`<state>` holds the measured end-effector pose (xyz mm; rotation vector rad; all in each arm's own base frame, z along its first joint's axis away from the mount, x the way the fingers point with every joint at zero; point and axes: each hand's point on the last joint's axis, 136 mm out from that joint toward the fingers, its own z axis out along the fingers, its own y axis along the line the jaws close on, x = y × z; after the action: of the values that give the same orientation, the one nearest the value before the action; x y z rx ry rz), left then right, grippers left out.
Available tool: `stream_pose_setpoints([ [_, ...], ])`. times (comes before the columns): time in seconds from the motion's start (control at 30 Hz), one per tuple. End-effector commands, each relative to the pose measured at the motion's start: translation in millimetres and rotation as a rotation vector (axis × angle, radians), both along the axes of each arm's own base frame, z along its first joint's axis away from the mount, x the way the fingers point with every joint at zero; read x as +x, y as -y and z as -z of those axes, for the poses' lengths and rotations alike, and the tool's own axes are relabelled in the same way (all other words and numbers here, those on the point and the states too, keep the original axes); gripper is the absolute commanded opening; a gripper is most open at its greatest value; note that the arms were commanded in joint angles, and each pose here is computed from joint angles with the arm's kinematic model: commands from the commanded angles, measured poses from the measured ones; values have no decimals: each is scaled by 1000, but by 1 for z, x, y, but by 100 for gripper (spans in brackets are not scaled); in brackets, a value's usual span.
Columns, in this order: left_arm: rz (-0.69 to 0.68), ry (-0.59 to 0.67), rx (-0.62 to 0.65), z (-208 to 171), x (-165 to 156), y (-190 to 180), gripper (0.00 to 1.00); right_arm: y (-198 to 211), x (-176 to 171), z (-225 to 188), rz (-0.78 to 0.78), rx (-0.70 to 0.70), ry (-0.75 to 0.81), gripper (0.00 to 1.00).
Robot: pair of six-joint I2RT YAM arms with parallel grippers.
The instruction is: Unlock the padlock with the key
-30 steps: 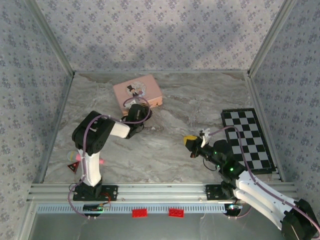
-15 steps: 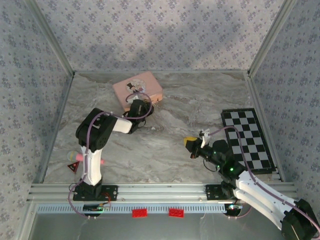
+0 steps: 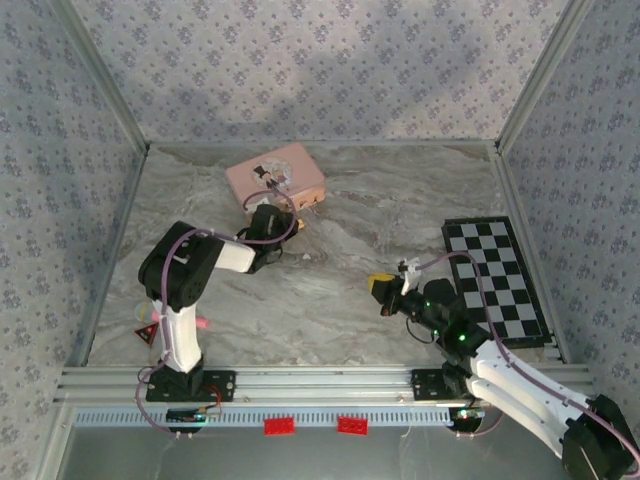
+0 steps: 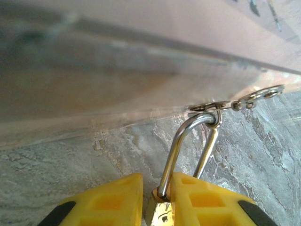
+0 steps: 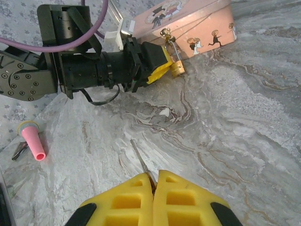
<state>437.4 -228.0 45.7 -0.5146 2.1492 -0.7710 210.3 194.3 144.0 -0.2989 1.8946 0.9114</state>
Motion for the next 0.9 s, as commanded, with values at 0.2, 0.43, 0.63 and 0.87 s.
stream_pose_setpoints([
  [0.2, 106, 22, 34, 2, 4, 17, 32, -3, 7, -18, 13, 34, 17, 0],
  [0.43, 168, 22, 29, 5, 9, 31, 37, -3, 8, -19, 14, 32, 18, 0],
  [0.63, 177, 16, 18, 7, 13, 36, 40, -3, 8, -18, 12, 31, 15, 0],
  [0.87, 181, 6, 20, 7, 20, 42, 40, -3, 7, -15, 13, 30, 9, 0],
])
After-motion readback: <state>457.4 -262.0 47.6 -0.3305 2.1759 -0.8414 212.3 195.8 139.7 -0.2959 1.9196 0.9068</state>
